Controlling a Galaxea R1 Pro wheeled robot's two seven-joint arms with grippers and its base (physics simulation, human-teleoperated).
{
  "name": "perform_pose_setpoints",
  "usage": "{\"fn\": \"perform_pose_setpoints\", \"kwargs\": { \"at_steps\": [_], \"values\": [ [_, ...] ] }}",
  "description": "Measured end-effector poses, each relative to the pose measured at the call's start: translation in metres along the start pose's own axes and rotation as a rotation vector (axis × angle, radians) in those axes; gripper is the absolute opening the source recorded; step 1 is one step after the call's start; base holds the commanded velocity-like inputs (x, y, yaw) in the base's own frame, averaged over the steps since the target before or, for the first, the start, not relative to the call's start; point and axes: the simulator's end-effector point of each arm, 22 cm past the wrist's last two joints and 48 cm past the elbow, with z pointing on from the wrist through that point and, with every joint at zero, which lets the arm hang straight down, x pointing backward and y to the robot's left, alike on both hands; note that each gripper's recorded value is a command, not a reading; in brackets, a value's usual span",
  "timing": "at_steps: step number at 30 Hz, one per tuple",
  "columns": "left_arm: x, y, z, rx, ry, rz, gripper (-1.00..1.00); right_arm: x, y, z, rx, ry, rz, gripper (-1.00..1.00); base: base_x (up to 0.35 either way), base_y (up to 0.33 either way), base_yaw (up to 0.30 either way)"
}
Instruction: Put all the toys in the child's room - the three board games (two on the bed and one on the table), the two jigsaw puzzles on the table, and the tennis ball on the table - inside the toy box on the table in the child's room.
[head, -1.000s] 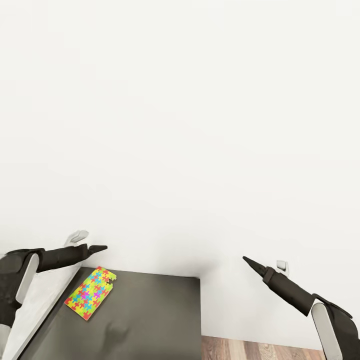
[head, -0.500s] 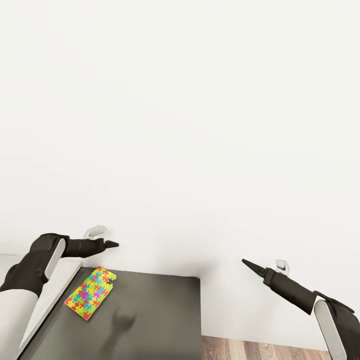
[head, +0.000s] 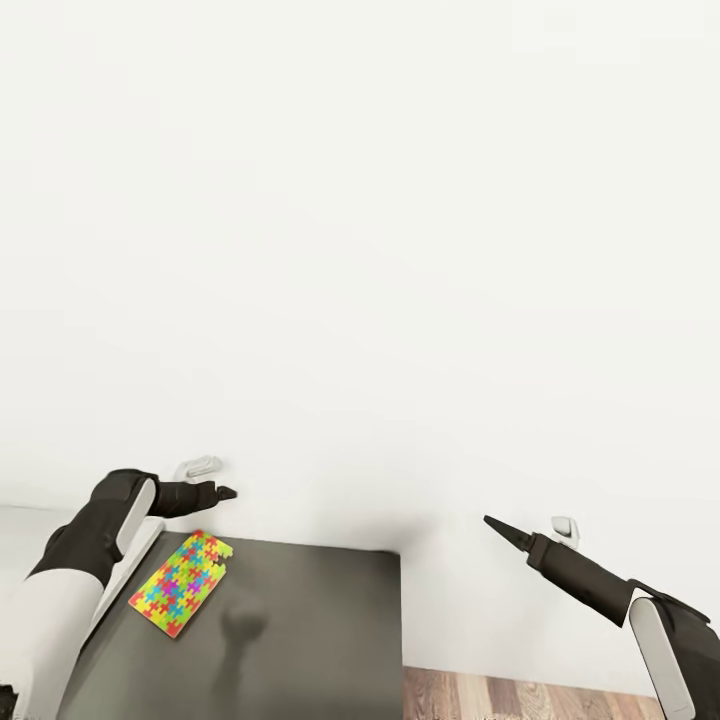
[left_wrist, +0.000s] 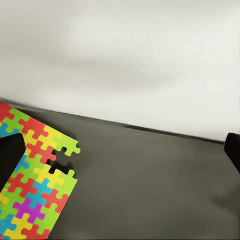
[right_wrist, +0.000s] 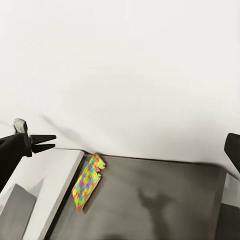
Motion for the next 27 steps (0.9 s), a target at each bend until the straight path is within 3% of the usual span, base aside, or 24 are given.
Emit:
{"fn": "perform_pose_setpoints", "kwargs": {
  "at_steps": [19, 27],
  "values": [
    [0.016, 0.032, 0.028, -0.103, -0.005, 0.053, 1.00, 0.011, -0.014, 0.003, 0.019, 0.020, 0.025, 1.00, 0.000, 0.000, 0.000],
    [0.025, 0.039, 0.036, -0.116, 0.006, 0.059, 1.00, 0.015, -0.020, 0.004, 0.027, 0.028, 0.036, 1.00, 0.000, 0.000, 0.000]
  ]
}}
